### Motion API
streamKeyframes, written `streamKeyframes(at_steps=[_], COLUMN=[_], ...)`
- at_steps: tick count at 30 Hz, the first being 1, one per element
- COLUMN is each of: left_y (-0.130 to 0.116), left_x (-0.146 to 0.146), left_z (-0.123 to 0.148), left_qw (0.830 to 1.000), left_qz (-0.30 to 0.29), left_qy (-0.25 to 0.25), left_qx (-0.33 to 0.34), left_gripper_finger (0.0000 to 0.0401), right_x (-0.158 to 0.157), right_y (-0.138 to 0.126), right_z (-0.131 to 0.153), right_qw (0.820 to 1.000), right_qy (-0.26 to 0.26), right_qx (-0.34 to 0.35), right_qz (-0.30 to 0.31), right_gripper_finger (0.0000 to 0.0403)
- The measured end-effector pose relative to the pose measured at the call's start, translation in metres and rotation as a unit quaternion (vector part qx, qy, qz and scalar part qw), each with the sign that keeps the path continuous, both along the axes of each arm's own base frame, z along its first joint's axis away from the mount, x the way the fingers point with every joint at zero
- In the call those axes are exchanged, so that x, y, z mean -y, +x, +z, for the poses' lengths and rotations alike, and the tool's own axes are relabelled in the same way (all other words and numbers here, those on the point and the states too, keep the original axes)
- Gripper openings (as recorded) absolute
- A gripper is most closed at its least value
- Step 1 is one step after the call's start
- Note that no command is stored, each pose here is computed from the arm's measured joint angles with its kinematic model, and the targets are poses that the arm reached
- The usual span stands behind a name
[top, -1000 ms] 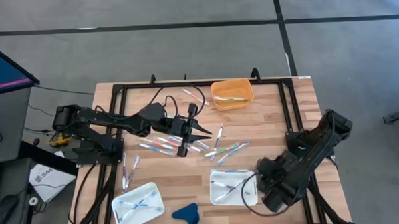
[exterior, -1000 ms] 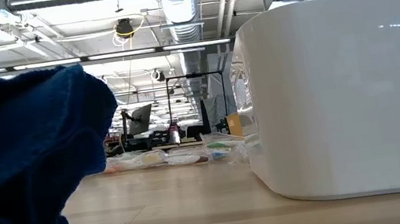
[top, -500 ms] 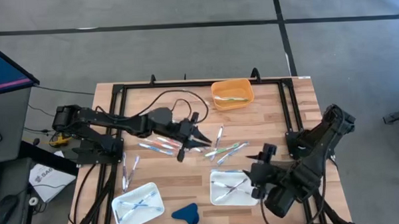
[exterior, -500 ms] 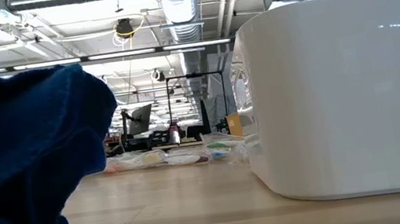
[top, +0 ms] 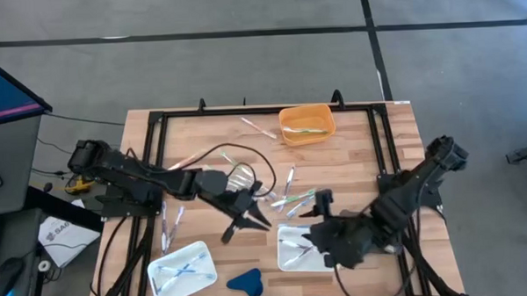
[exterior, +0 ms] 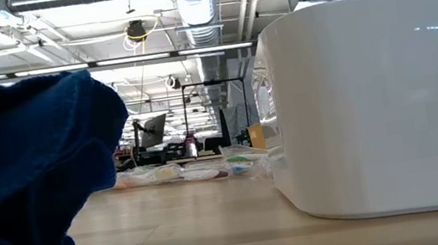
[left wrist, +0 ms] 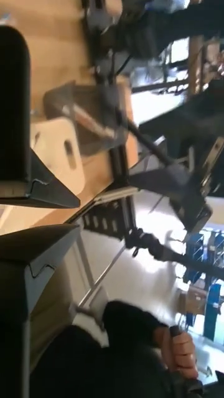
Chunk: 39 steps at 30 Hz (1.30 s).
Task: Pick & Place Toothbrushes
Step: Put the green toothbrush into the yellow bin
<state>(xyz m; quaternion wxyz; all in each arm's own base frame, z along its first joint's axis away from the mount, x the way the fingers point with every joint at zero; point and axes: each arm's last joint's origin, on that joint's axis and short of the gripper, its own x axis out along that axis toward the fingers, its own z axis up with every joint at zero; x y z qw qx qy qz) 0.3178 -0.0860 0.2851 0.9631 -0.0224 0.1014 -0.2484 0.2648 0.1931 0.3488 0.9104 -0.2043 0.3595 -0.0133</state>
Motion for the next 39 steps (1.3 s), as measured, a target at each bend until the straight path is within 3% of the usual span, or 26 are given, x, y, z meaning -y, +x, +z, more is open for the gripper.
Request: streamKeyframes(at_steps=[7, 14, 20, 28, 36, 39], left_y=[-0.007, -0.013, -0.019, -0.028, -0.032, -0.033], left_x=[0.016, 0.020, 0.019, 0.010, -0.008, -0.014], left_z=[-0.010, -0.023, -0.034, -0.046, -0.050, -0.051], left_qw=[0.998, 0.985, 0.965, 0.921, 0.852, 0.830], left_qz=[0.017, 0.103, 0.169, 0.289, 0.469, 0.513], left_qy=[-0.004, 0.011, 0.010, 0.015, 0.018, 0.018], left_qx=[-0.065, -0.138, -0.200, -0.260, -0.231, -0.218], left_gripper_finger=[0.0047, 0.0047, 0.0047, 0.0047, 0.0047, 0.0047], right_x=[0.031, 0.088, 0.134, 0.191, 0.240, 0.248], right_y=[0.030, 0.051, 0.050, 0.034, 0.024, 0.022], right_z=[-0.012, -0.024, -0.023, -0.028, -0.047, -0.057], right_qw=[0.996, 0.992, 0.984, 0.973, 0.957, 0.951], right_qy=[0.025, 0.077, 0.140, 0.213, 0.281, 0.293], right_qx=[-0.041, -0.058, -0.015, 0.034, 0.048, 0.041], right_qz=[0.070, 0.083, 0.110, 0.083, -0.061, -0.088], right_gripper_finger=[0.0234, 0.0234, 0.0234, 0.0234, 0.0234, 0.0234])
